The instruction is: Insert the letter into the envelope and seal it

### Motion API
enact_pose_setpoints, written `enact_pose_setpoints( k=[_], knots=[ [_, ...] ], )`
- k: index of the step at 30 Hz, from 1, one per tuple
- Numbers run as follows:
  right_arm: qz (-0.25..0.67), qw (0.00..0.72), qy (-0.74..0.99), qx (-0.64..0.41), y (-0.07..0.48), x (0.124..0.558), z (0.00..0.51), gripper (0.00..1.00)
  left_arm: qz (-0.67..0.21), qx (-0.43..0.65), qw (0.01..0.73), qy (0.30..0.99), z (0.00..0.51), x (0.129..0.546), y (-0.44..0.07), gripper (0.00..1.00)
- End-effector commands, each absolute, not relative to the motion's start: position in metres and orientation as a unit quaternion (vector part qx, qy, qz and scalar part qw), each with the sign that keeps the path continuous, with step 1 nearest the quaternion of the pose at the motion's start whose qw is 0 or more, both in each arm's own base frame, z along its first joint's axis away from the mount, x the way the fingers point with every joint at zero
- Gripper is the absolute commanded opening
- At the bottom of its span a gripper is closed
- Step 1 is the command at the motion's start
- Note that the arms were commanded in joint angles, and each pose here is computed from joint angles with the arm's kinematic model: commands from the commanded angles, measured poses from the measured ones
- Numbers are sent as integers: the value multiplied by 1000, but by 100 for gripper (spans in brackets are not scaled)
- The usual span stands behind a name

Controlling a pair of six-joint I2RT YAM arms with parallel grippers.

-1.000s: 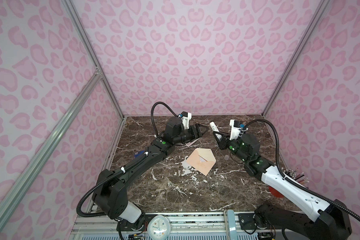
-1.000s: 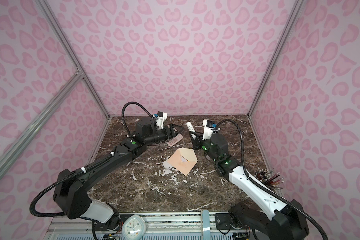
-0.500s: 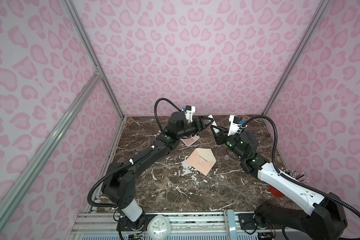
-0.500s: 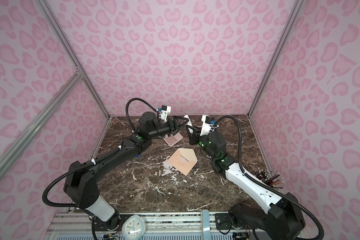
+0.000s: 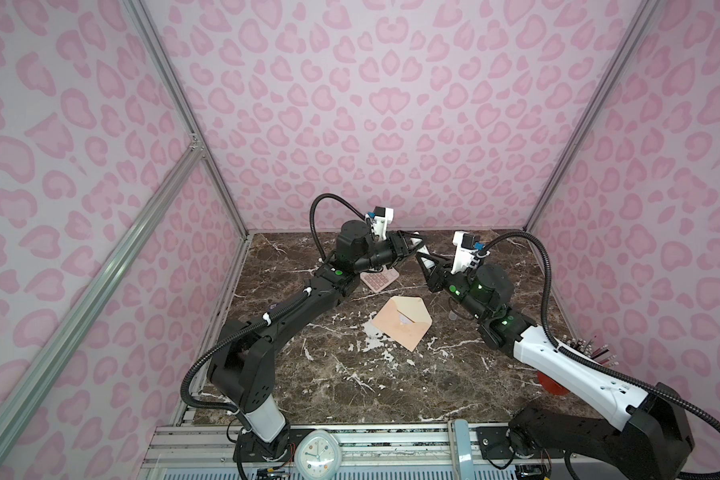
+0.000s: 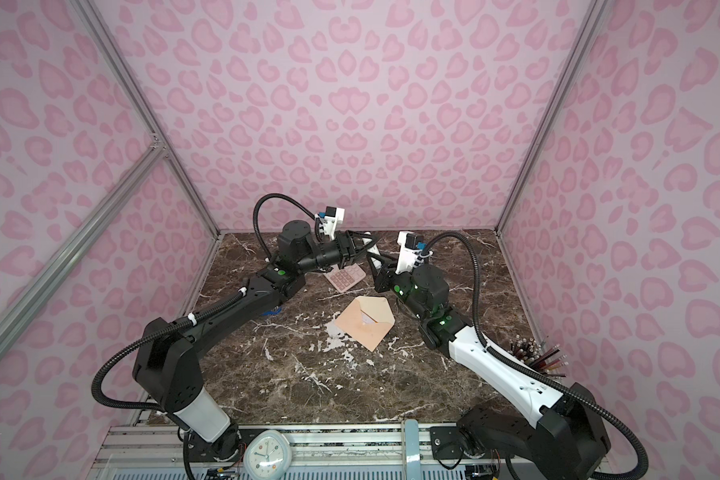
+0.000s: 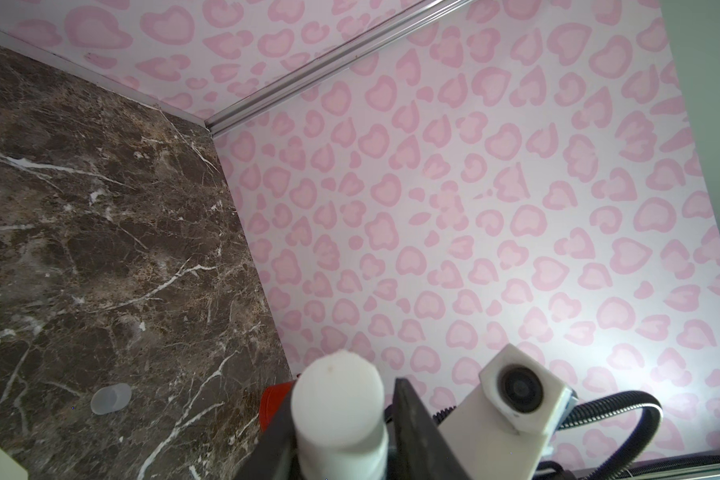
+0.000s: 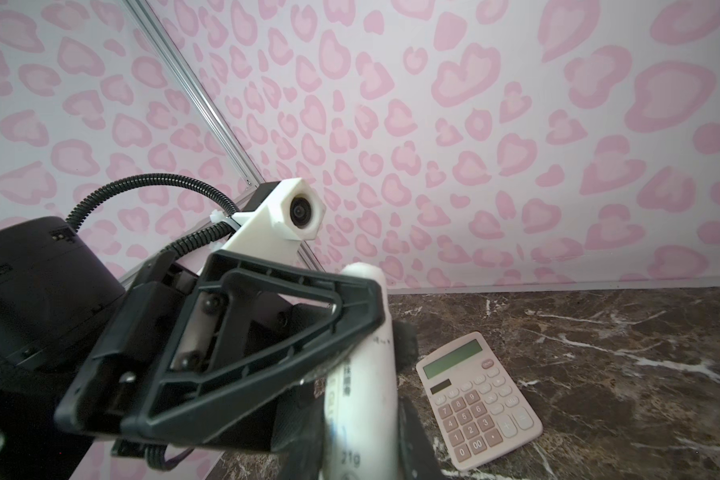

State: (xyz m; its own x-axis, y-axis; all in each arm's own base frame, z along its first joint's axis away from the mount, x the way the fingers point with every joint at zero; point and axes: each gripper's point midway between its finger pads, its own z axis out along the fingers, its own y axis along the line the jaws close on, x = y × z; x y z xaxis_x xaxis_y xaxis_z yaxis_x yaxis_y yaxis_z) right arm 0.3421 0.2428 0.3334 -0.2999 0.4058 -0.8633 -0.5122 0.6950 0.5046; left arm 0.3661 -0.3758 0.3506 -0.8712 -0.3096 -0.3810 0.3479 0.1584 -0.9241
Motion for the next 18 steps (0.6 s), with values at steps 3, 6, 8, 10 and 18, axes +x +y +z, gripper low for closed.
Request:
enact_pose_setpoints(
  k=[3,6,8,10,18],
  knots=[
    [393,595,700,-43,245,339,334,11,-654,39,261,709,360,363,-378,18],
    [392,586,708,-52,248,337,329,24,-648,41,261,714,357,363,-377,13],
    [393,578,712,-62,250,334,326,33,-641,43,264,719,356,364,-375,12],
    [391,567,722,-70,251,331,319,40,-629,47,269,728,352,365,-372,11],
    [370,548,745,-93,248,321,305,44,-584,70,278,759,342,363,-365,10]
  ],
)
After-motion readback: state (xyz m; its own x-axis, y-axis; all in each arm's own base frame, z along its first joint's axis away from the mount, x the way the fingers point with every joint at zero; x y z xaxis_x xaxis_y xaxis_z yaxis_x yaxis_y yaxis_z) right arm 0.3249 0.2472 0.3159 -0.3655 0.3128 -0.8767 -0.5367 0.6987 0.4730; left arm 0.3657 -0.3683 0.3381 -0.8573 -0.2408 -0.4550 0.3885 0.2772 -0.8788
